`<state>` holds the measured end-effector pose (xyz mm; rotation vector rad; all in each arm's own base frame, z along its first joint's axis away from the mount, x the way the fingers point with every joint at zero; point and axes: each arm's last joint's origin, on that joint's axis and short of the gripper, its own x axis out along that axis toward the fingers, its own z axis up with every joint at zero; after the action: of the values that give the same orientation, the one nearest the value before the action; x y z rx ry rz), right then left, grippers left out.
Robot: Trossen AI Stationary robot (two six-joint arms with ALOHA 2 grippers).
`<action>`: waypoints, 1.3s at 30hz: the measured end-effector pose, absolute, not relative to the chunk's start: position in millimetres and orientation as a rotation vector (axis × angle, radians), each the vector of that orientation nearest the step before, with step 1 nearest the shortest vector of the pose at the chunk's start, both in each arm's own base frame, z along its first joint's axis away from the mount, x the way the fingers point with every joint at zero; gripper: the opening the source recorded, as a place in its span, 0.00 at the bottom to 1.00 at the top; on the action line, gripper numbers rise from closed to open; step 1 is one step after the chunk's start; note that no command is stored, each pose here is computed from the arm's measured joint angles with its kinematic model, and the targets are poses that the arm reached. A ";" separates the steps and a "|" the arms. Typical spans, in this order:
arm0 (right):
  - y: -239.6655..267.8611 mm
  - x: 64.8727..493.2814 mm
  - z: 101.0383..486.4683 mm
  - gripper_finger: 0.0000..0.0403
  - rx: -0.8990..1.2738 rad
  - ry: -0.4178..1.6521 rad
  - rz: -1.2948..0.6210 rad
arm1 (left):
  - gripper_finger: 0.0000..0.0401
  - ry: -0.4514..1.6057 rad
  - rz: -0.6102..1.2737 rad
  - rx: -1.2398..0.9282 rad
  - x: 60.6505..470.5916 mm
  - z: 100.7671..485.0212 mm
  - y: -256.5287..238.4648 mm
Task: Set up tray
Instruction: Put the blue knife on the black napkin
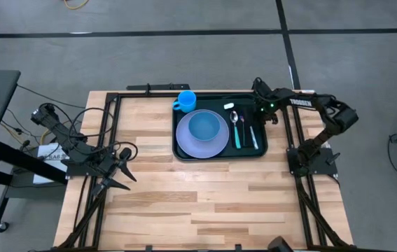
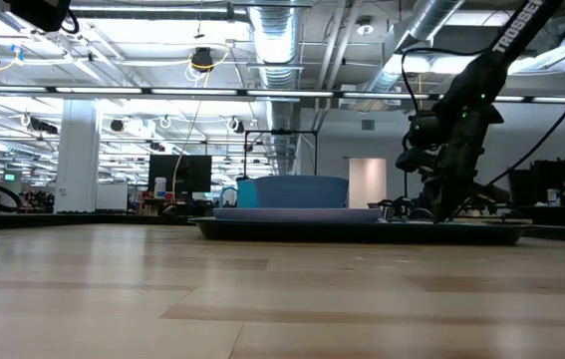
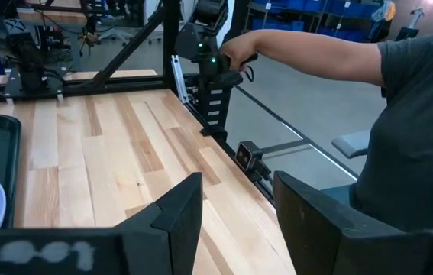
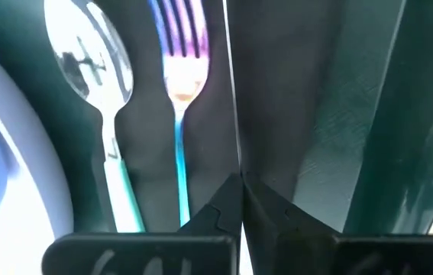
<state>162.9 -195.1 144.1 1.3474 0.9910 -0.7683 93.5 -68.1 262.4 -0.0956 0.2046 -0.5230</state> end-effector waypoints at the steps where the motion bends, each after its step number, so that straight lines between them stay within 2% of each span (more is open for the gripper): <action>1: -195.6 162.9 143.2 0.00 1.351 0.991 -0.771 | 0.37 0.204 -0.523 -0.092 93.5 262.4 -68.1; 27: -195.1 164.6 142.2 0.00 1.364 0.979 -0.928 | 0.37 0.206 -0.523 -0.088 93.5 262.1 -68.1; 31: -194.2 165.6 142.1 0.06 1.379 0.974 -0.946 | 0.37 0.210 -0.522 -0.087 93.4 261.7 -68.0; 39: -194.6 165.1 142.1 0.24 1.410 0.957 -0.997 | 0.37 0.213 -0.522 -0.085 93.4 261.4 -68.0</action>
<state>165.1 -194.6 142.1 1.4096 0.9570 -0.9972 93.4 -68.0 261.4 -0.0855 0.2125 -0.5223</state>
